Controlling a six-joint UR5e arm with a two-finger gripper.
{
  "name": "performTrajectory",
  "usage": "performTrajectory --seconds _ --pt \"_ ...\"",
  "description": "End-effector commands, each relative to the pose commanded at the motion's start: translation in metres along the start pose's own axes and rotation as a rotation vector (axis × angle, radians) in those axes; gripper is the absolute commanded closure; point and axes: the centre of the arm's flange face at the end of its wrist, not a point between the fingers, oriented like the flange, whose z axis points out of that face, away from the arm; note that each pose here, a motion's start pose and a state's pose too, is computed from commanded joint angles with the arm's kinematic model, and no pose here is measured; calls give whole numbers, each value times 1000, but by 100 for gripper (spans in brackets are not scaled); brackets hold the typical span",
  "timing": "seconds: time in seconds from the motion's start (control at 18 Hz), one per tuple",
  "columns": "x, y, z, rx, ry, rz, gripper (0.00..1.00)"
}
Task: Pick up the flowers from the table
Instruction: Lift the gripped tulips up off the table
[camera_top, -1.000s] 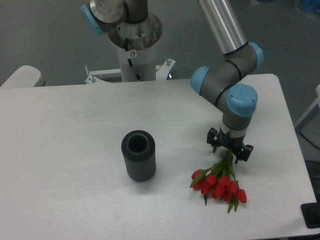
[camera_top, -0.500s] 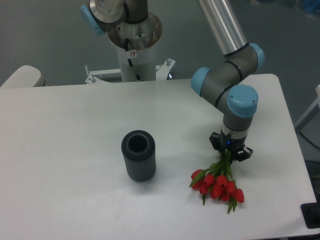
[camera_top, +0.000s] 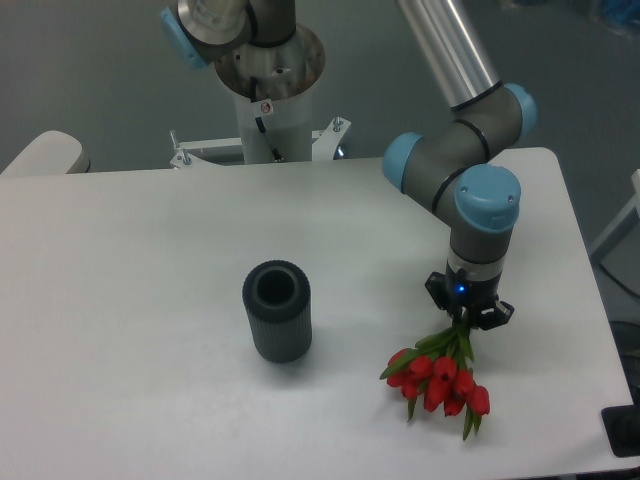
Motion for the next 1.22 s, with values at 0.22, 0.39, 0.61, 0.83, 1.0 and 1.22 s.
performTrajectory --seconds 0.22,0.39,0.61,0.83,1.0,1.22 --pt "-19 -44 -55 166 9 -44 73" --pt "-31 -70 -86 256 15 -28 73" --pt "-36 -87 -110 466 65 -53 76" --pt "-38 -88 -131 590 92 -60 76" --pt "-37 -91 -140 655 109 -56 76" --pt "-34 -93 -143 734 167 -108 76"
